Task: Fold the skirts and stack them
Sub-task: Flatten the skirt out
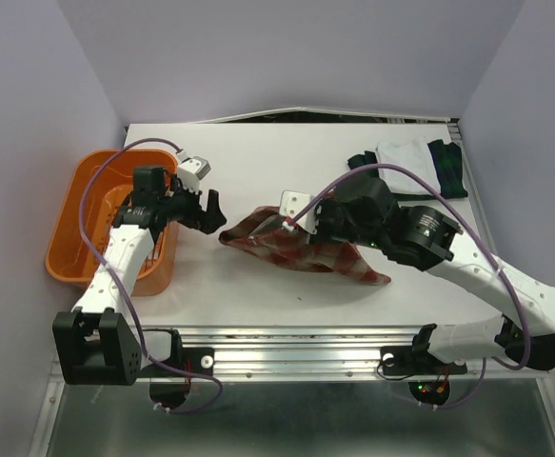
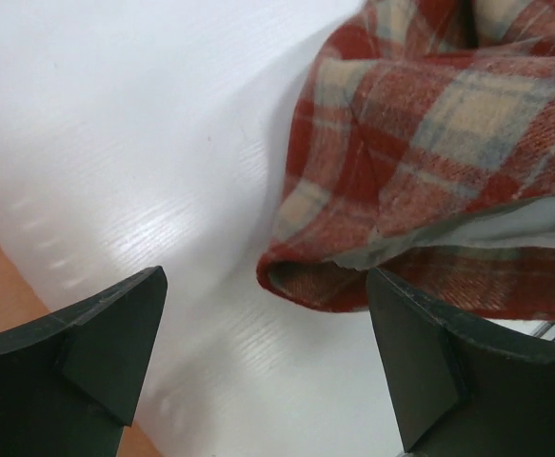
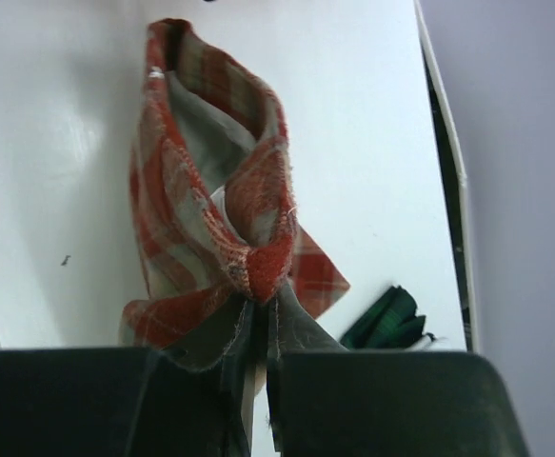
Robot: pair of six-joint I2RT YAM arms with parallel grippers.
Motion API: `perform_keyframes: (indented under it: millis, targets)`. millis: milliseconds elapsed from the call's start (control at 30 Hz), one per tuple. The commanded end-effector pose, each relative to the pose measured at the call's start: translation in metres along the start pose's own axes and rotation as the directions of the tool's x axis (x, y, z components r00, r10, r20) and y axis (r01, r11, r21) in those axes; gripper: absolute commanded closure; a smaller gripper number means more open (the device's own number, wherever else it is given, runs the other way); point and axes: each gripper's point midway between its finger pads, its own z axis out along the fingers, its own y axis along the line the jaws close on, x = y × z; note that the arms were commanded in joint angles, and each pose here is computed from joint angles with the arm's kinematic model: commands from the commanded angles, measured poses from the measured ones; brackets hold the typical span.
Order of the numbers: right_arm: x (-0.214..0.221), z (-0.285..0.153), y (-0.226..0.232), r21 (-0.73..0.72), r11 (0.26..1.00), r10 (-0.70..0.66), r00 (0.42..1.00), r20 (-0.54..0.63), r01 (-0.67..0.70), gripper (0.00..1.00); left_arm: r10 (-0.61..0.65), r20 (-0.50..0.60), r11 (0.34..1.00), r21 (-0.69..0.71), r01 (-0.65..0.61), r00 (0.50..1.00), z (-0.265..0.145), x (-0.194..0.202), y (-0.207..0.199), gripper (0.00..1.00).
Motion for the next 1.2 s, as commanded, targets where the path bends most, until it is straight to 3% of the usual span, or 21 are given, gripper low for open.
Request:
perform_keyframes:
  millis: [0, 167, 233, 267, 300, 333, 500, 667, 867, 1067, 1167]
  targets:
    - [-0.007, -0.028, -0.042, 0.195, 0.981, -0.019, 1.0, -0.018, 0.022, 0.99, 0.099, 0.192, 0.993, 0.046, -0.109, 0.976, -0.017, -0.039, -0.012, 0.02]
    - [0.003, -0.031, -0.043, 0.224, 0.974, -0.008, 0.999, -0.048, 0.019, 0.99, 0.281, 0.21, 0.944, 0.118, -0.309, 0.936, -0.021, -0.031, -0.024, 0.02]
    - [0.006, -0.03, -0.047, 0.239, 0.971, 0.005, 0.999, -0.054, 0.009, 0.99, 0.442, 0.212, 0.861, 0.172, -0.478, 0.872, -0.023, -0.021, -0.031, 0.02]
    - [0.007, -0.03, -0.048, 0.248, 0.969, 0.006, 0.998, -0.063, 0.01, 0.99, 0.444, 0.152, 0.848, 0.247, -0.469, 0.883, -0.026, 0.003, -0.04, 0.02]
    - [0.007, -0.029, -0.05, 0.256, 0.967, 0.005, 0.998, -0.062, 0.011, 0.99, 0.566, 0.17, 0.762, 0.267, -0.591, 0.807, -0.027, 0.011, -0.041, 0.02]
    - [0.007, -0.03, -0.052, 0.268, 0.963, 0.007, 0.998, -0.065, 0.011, 0.99, 0.595, 0.15, 0.735, 0.296, -0.61, 0.79, -0.028, 0.024, -0.042, 0.02]
    - [0.0, -0.031, -0.058, 0.285, 0.958, 0.022, 0.999, -0.048, -0.007, 0.99, 0.618, 0.043, 0.728, 0.346, -0.592, 0.785, -0.021, 0.078, -0.036, 0.01]
    - [-0.006, -0.034, -0.063, 0.296, 0.955, 0.017, 0.999, -0.039, -0.004, 0.99, 0.624, 0.08, 0.74, 0.26, -0.62, 0.778, -0.002, 0.072, -0.031, 0.01]
    - [-0.008, -0.035, -0.067, 0.308, 0.951, 0.025, 0.999, -0.038, -0.012, 0.99, 0.656, 0.102, 0.698, 0.293, -0.653, 0.748, 0.029, 0.068, -0.046, 0.02]
    - [-0.012, -0.041, -0.073, 0.332, 0.943, 0.041, 0.999, -0.024, -0.031, 0.99, 0.649, 0.097, 0.71, 0.281, -0.646, 0.755, 0.06, 0.067, -0.058, 0.02]
    - [-0.017, -0.046, -0.077, 0.35, 0.935, 0.07, 0.998, -0.004, -0.064, 0.99, 0.627, 0.071, 0.725, 0.313, -0.614, 0.776, 0.066, 0.07, -0.063, 0.19]
